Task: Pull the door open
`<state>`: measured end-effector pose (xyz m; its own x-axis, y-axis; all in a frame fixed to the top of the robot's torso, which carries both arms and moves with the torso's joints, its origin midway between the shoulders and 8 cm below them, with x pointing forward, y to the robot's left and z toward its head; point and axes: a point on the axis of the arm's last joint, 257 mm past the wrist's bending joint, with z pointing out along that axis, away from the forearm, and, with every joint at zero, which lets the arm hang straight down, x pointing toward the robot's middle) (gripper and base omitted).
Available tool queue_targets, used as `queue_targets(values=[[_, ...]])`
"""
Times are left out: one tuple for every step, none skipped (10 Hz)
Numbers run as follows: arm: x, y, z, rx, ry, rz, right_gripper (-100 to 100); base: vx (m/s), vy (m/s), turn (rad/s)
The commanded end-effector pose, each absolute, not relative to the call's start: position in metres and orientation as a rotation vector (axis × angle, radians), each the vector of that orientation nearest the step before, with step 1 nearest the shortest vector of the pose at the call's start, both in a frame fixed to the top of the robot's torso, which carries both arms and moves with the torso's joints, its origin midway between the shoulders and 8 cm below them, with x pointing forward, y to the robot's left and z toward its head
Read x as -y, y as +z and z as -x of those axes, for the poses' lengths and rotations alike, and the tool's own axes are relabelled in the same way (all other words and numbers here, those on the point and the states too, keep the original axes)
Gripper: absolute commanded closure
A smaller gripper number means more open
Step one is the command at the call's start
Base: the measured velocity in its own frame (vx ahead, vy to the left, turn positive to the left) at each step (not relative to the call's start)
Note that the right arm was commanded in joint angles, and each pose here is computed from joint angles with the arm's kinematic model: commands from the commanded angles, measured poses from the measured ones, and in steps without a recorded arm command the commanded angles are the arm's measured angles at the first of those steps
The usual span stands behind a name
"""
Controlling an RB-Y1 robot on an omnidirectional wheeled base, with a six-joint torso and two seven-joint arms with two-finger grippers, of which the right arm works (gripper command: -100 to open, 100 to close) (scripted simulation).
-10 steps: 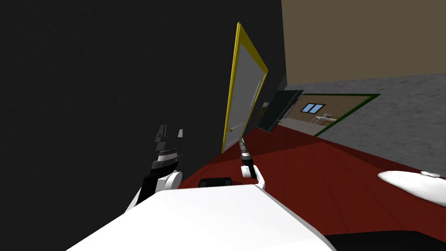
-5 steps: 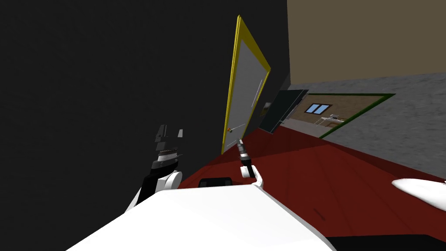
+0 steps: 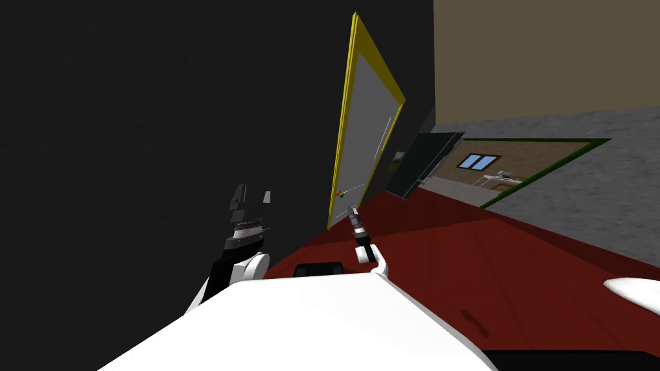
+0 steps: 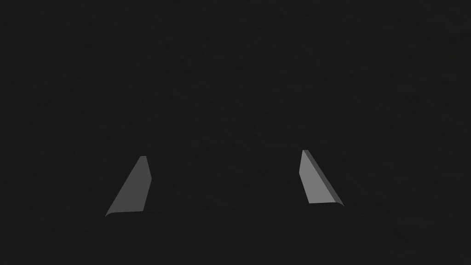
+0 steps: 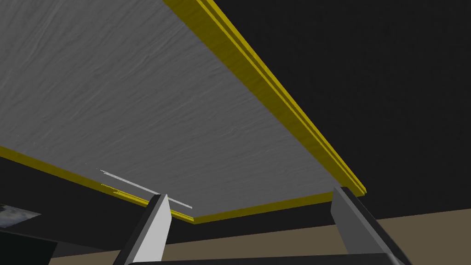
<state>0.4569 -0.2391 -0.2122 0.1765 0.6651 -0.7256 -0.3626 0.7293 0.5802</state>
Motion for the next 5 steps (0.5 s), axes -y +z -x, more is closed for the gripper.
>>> queue_targets(values=[[0.234, -0.224, -0.46, -1.212, 0.709, -0.262, -100, 0.088, -0.09, 0.073], [0.232, -0.231, -0.462, -1.23, 0.689, -0.239, -100, 0.091, -0.095, 0.067], [0.231, -0.24, -0.463, -1.248, 0.669, -0.217, -100, 0.088, -0.095, 0.07], [0.231, -0.243, -0.463, -1.255, 0.668, -0.22, -100, 0.056, -0.061, 0.031], [0.23, -0.251, -0.464, -1.273, 0.649, -0.197, -100, 0.048, -0.042, 0.039]])
